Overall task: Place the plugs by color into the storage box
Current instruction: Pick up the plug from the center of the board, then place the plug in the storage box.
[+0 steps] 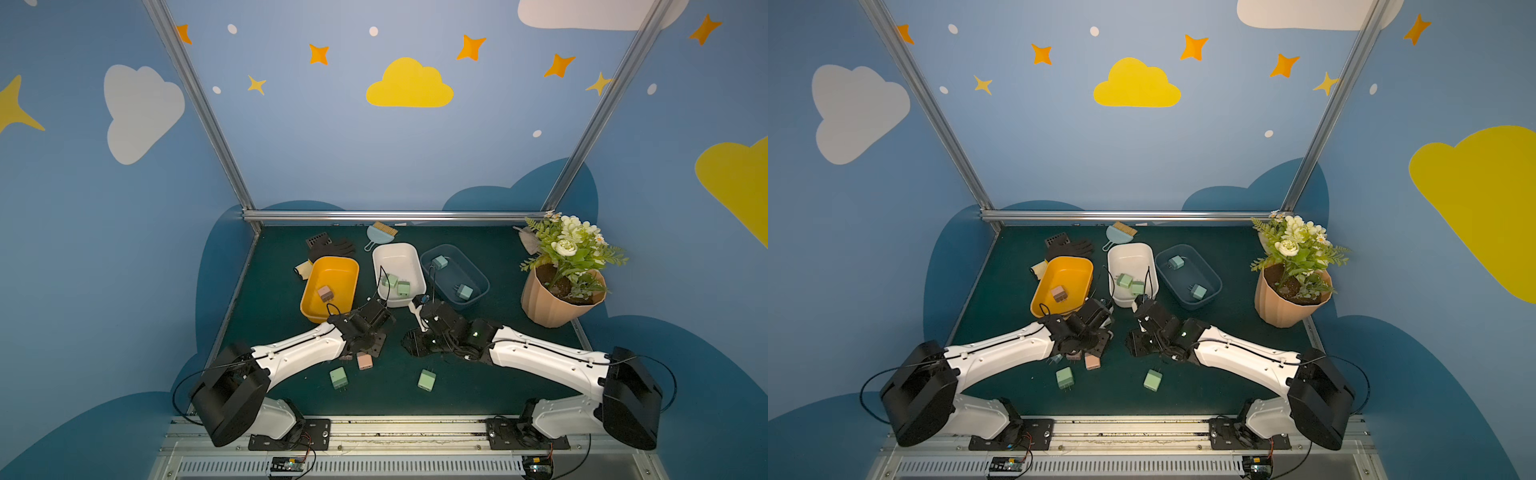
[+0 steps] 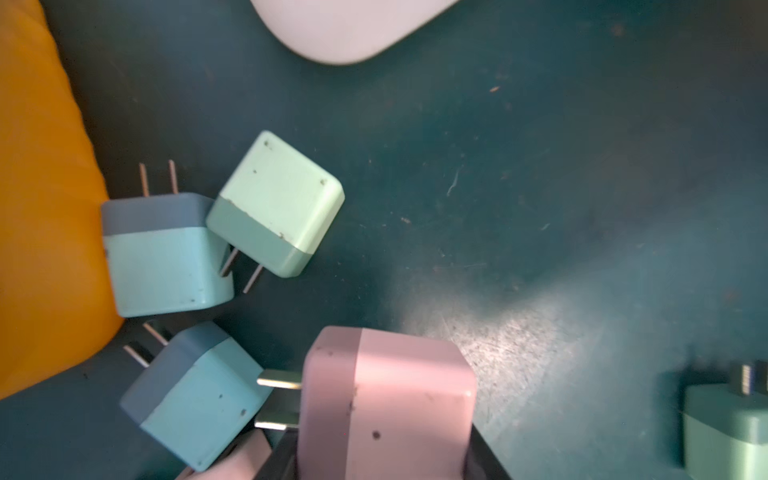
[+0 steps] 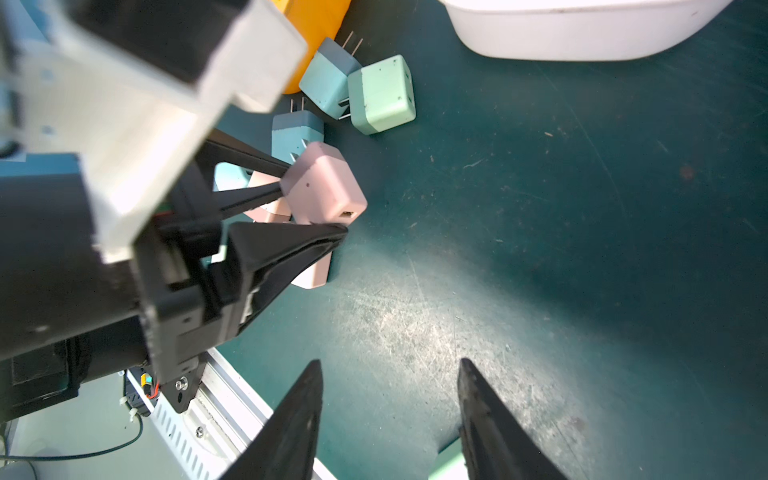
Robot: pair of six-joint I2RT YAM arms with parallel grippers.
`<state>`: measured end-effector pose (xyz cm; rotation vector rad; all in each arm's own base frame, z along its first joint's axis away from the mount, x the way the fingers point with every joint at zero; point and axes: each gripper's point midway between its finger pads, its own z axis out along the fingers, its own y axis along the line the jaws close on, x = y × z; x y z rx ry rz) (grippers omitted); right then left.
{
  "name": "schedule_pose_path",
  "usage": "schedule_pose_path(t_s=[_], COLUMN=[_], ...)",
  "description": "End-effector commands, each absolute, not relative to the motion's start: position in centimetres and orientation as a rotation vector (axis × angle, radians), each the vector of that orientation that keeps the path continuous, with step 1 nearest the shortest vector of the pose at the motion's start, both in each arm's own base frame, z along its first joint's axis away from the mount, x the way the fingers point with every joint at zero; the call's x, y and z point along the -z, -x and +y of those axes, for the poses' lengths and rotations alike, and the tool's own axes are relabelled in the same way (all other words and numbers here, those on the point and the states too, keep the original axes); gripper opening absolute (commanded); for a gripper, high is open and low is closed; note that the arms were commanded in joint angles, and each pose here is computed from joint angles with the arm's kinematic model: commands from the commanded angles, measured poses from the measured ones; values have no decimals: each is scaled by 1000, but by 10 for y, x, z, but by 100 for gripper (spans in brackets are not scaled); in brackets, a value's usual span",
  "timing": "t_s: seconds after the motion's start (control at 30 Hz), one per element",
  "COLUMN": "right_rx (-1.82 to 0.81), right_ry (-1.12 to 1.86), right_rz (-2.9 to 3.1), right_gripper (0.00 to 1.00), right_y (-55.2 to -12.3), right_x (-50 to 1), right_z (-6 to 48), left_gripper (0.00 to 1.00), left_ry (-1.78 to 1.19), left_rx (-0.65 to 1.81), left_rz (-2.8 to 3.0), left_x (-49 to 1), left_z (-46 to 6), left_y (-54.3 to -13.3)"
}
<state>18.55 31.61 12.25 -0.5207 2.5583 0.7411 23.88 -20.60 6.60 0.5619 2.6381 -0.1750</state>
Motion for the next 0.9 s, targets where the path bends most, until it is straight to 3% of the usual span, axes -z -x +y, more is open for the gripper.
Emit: schedule_pose_path(t_s=[0.0,0.5,0.87], right_rx=[-776,-778,-769], right_ry=[509,495,544], right_rz=[2500,2396,2278], right_gripper=[53,53,54], right_y=[-187,-196,-215], right_x=[-141,-161,-176], right_z=[319,317,334], left_gripper=[44,41,41], left_ry=[-583,-509,-373], left_rx=[160,169,221], left_rz=[2610,2539,2544], left_x=[-78,-119,-144], left_z=[-200,-197,-170], left_y=[-236,-258,-306])
